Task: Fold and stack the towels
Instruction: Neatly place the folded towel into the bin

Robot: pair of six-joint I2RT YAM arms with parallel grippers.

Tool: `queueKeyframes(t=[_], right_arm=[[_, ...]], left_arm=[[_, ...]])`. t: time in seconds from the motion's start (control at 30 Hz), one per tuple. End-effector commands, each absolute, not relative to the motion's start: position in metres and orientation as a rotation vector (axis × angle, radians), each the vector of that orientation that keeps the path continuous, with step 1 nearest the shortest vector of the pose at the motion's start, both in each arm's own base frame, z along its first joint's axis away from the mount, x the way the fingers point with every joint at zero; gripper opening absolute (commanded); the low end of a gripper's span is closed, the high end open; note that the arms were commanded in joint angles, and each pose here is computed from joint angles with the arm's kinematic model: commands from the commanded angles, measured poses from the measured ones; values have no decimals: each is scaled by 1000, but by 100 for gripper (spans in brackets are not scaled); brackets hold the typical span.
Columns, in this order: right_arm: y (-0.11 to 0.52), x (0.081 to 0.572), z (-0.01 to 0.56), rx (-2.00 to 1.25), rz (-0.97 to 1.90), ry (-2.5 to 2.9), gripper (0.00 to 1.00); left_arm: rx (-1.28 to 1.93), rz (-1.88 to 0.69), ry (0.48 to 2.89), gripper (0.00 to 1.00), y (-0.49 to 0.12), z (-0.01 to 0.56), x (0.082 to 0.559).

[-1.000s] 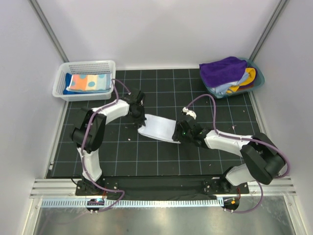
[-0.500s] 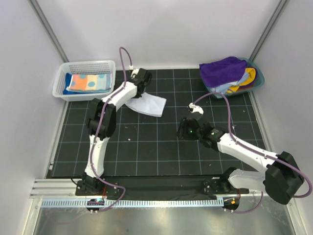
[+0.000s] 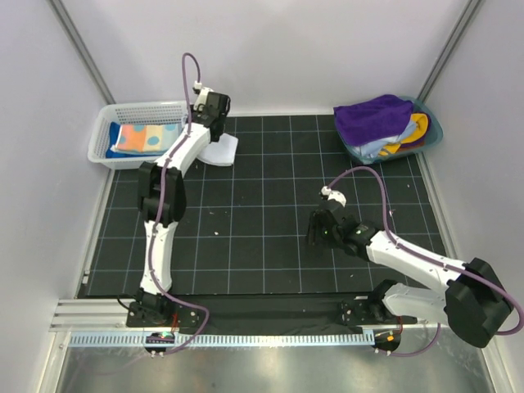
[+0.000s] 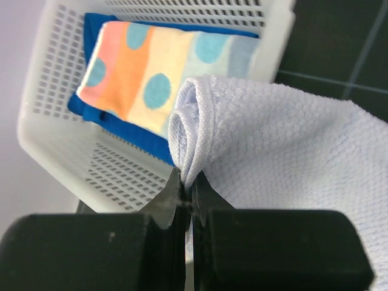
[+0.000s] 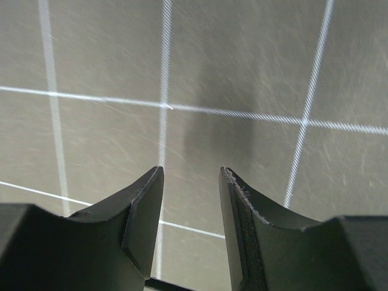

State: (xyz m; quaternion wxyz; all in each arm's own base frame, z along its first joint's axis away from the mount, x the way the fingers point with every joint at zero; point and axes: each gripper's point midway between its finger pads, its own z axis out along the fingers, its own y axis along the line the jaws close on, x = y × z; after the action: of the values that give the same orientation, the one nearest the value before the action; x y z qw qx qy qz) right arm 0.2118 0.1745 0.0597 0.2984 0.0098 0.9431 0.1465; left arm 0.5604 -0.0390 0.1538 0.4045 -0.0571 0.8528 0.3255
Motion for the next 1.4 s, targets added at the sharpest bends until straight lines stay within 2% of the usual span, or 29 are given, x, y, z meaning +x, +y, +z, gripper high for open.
queueKeyframes(t=[0.0,0.33,0.97,1.03,1.27,1.37], right_arm=[[169,210,55,63,386,2485,49],[163,207,47,34,356,2493,49],[168,206,24,-51,296,2590,48],[167,205,20,-53,277,2609,48],[166,208,16,-45,242,2626,48],[165,208,15,-41,229,2631,48]], left_arm=[[-228,908,2017,0,2,187,574],[-362,901,1974,0,70,168,587],[-418,825,1892,0,124,138,638],[-465,841,1880,0,152,138,637],[-521,799,1886,0,190,130,645],[-582,697,1893,1,200,124,649]])
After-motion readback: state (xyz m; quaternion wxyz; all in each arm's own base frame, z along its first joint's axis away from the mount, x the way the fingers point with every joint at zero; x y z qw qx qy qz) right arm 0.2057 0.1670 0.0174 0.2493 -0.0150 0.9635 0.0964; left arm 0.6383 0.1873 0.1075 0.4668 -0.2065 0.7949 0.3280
